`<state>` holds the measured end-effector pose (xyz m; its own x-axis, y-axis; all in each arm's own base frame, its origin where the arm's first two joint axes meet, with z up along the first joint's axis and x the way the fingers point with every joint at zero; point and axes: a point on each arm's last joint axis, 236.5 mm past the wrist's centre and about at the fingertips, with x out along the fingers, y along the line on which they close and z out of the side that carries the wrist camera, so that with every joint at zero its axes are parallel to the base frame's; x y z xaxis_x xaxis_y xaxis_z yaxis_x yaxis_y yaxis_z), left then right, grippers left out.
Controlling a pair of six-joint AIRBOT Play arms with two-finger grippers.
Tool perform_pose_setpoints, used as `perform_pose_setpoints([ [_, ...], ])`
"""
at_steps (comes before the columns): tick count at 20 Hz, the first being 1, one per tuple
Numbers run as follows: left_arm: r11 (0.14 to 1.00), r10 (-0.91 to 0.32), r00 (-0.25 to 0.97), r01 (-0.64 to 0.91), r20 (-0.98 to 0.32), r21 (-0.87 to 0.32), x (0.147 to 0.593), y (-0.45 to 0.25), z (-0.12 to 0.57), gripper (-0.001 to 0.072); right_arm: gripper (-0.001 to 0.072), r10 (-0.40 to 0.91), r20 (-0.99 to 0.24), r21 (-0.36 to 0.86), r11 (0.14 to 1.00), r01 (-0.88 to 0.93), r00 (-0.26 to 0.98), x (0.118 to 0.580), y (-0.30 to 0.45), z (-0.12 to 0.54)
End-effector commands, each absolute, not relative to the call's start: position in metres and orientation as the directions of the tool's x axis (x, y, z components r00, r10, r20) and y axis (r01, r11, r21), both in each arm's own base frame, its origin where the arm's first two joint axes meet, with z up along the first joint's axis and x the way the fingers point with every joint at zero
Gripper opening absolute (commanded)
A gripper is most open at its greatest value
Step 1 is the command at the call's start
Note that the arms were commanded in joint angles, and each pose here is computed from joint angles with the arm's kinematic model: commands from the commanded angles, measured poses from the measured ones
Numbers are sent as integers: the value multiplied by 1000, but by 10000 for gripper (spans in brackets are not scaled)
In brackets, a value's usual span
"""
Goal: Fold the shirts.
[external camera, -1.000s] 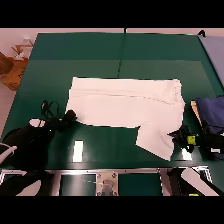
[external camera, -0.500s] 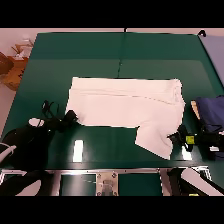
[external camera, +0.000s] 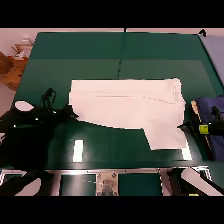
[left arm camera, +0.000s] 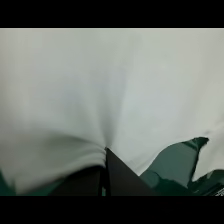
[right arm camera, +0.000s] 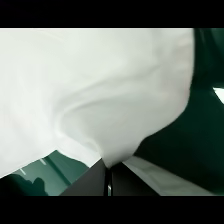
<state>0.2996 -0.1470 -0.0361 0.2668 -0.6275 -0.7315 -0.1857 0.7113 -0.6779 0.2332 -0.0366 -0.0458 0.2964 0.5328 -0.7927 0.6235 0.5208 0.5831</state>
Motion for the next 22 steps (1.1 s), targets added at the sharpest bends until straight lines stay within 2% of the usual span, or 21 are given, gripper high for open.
perform_pose_setpoints([
  [1,780,-582,200,-139,-788,-611,276,-134,-17,20,17,521,-784,609,535,586,339,243,-39,-15],
  [5,889,-416,172,-131,-893,-439,252,-95,-19,20,17,496,-792,603,540,587,357,249,-46,-5],
  [9,883,-419,214,-133,-882,-451,262,-96,-17,20,17,494,-762,646,525,555,419,268,-45,8],
  [11,877,-418,264,-135,-869,-462,275,-96,-13,20,17,471,-756,654,538,531,454,285,-44,9],
  [15,866,-430,278,-143,-859,-480,305,-98,-9,20,17,493,-712,702,527,479,501,331,-37,15],
  [22,837,-442,316,-191,-840,-513,408,-100,-26,20,18,512,-672,737,537,411,536,438,-39,6],
])
